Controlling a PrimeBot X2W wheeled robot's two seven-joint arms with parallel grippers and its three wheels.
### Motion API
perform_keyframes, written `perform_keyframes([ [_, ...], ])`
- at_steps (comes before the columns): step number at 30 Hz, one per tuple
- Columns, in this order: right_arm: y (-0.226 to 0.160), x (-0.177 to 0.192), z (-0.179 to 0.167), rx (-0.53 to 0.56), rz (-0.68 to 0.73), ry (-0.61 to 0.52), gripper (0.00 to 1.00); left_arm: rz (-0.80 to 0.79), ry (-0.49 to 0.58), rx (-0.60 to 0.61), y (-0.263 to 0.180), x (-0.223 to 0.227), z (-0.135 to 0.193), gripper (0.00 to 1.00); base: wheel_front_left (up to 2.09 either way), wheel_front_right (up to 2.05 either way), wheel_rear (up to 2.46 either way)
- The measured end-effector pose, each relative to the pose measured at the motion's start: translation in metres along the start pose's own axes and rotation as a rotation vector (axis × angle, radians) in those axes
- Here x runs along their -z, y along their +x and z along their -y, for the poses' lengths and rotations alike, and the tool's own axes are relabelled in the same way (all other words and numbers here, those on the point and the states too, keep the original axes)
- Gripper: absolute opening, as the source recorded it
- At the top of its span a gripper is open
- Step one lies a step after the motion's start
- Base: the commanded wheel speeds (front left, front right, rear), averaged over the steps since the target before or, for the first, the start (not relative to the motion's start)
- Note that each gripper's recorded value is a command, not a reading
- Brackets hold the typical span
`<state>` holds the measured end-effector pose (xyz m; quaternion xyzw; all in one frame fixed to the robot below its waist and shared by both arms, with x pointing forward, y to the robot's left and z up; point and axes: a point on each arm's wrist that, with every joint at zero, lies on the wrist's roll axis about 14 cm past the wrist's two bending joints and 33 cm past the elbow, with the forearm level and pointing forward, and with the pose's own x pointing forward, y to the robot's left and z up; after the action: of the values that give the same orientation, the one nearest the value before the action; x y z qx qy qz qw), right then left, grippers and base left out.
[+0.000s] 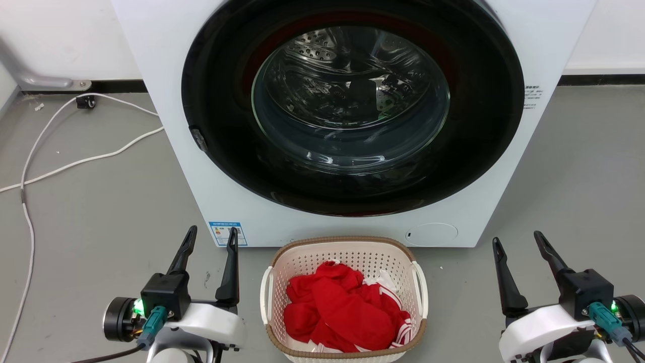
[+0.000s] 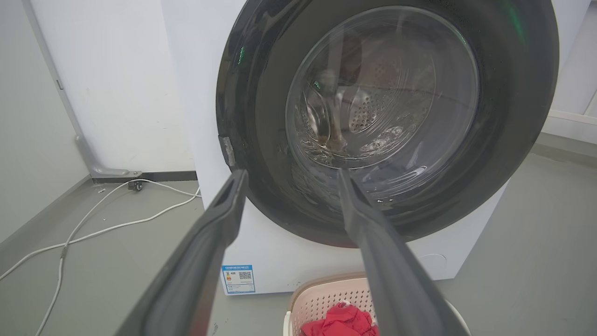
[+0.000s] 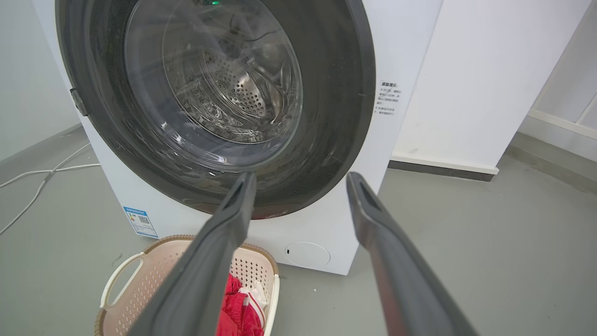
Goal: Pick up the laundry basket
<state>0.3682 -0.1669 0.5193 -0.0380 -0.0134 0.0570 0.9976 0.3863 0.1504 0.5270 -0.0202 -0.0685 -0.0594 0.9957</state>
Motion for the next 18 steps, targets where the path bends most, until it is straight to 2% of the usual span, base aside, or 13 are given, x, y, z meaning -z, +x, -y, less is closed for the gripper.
perform_keyframes([
  [11,0.003,0.005,0.0,0.001,-0.012,0.015,1.0,-0.028,-0.005,-0.006,0.001,0.01,-0.002,1.0,0.0,0.0,0.0],
  [18,0.017,0.018,0.002,0.003,-0.051,0.036,1.0,-0.072,-0.018,-0.015,0.018,0.026,-0.007,1.0,0.0,0.0,0.0],
])
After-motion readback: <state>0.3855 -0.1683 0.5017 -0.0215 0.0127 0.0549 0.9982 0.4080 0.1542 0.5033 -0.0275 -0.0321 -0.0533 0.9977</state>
